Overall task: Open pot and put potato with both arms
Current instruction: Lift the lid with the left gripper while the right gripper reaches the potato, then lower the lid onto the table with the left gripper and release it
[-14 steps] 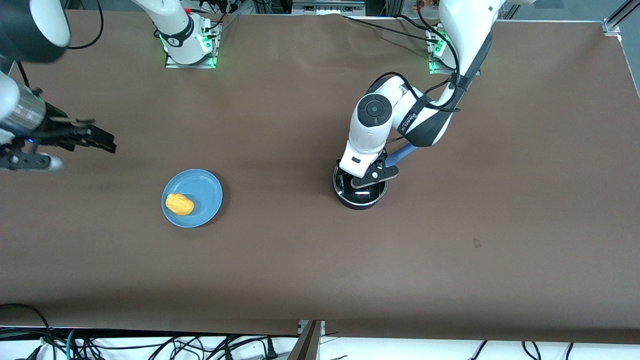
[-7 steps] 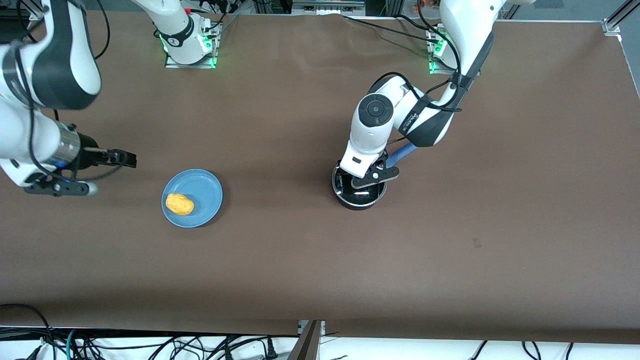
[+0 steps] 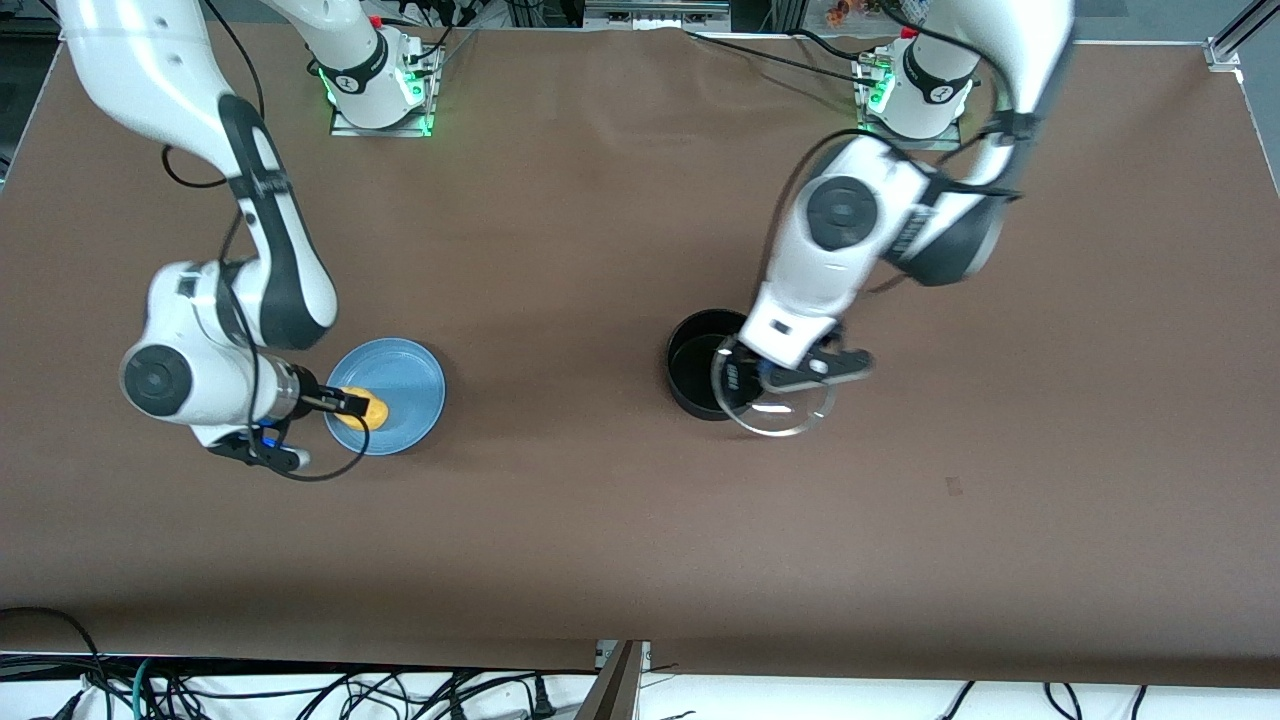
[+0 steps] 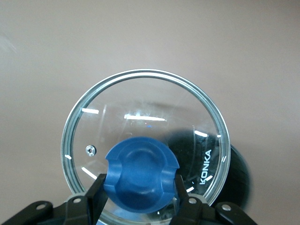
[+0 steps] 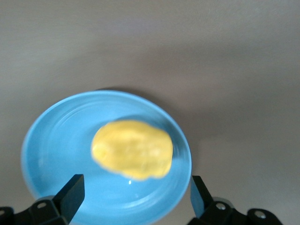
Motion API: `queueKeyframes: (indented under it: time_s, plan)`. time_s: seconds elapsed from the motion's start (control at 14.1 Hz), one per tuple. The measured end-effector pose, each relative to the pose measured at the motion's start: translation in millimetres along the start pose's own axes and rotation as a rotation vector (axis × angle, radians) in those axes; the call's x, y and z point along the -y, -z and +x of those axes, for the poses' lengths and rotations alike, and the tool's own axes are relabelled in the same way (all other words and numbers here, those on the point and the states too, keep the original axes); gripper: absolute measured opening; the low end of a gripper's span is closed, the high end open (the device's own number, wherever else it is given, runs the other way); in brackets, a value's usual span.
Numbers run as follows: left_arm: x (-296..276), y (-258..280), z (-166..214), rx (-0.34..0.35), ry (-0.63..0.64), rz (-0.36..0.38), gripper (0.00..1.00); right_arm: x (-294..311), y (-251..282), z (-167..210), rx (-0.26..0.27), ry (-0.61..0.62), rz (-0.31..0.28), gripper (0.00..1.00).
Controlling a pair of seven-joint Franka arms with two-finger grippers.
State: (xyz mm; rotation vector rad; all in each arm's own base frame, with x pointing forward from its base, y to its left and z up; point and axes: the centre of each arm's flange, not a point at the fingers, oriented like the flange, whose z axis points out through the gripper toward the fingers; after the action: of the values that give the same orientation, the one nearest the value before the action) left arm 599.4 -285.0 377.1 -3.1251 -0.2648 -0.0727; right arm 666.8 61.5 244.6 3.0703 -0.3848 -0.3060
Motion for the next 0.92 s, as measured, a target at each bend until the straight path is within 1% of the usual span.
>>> queueKeyframes:
  time_s: [0.07,0.21,0.28,0.43,0.57,0.64,0.92]
  plan:
    - [40.5,6.2,24.1,0.0,-0.044,-0.002,0.6,-3.0,-8.0,3.3,0.003,-0.03,0.009,1.0]
    - [132.8,6.0,66.1,0.021,-0.127,-0.03,0.6,-5.7,-9.2,5.4,0.004,-0.073,0.026,1.0]
    - [181.0,1.2,81.6,0.031,-0.177,-0.03,0.6,-5.9,-9.9,6.1,0.002,-0.085,0.029,1.0]
    - [260.8,-10.0,97.2,0.055,-0.268,-0.015,0.6,-7.7,-15.7,8.3,0.002,-0.1,0.032,1.0]
    - [313.0,-25.1,100.2,0.084,-0.322,-0.002,0.6,-9.2,-21.6,10.1,0.003,-0.109,0.034,1.0]
    - [330.4,-33.9,99.7,0.101,-0.33,0.001,0.6,-9.2,-23.1,10.7,0.002,-0.117,0.035,1.0]
    - [379.7,-83.1,97.0,0.173,-0.29,0.002,0.6,-7.0,-25.9,11.4,-0.004,-0.148,0.037,1.0]
